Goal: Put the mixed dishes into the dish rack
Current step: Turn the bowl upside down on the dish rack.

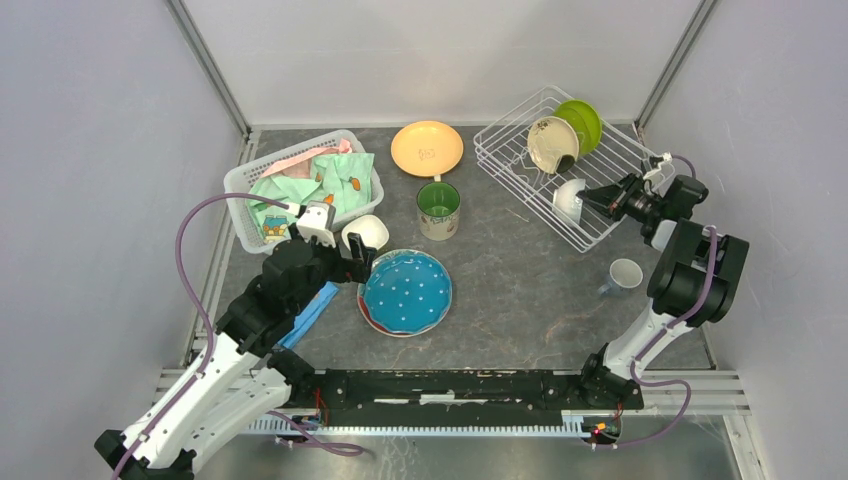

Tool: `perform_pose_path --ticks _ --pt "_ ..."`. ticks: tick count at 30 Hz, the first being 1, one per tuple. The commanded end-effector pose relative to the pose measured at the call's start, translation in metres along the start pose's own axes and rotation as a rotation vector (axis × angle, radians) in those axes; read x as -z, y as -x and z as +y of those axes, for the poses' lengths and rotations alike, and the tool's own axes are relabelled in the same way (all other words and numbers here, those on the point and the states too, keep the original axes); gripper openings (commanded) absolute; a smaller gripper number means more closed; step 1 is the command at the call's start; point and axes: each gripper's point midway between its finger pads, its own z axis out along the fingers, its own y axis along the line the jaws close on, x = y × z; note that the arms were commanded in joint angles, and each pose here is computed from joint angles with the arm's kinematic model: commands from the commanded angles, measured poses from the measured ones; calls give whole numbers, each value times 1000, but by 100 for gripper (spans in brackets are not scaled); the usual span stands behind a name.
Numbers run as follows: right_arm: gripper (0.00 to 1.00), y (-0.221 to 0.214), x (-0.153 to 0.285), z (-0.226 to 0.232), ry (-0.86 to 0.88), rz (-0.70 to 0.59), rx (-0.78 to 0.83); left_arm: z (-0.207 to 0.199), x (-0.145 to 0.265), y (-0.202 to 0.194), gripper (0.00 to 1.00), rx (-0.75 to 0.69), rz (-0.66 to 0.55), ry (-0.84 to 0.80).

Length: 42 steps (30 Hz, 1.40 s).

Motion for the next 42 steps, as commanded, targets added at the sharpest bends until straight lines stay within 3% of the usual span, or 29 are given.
perform_pose_path --ticks 1,9,12,14,28,42 --pt "10 -5 18 -57 -186 -51 -79 -4 1 11 100 -19 -42 -23" --pt "10 1 24 -71 -207 -72 -122 -3 1 11 100 -19 -44 -19" --pt "1 3 23 -72 -208 -70 -119 -3 1 11 100 -18 -45 -17" --pt "0 5 22 -68 -199 -71 -115 -3 1 11 100 -19 -43 -16" --pt "0 23 -11 15 -20 -51 27 -3 1 11 100 -19 -43 -19" --pt "0 10 -23 51 77 -80 41 -5 0 10 100 -19 -39 -29"
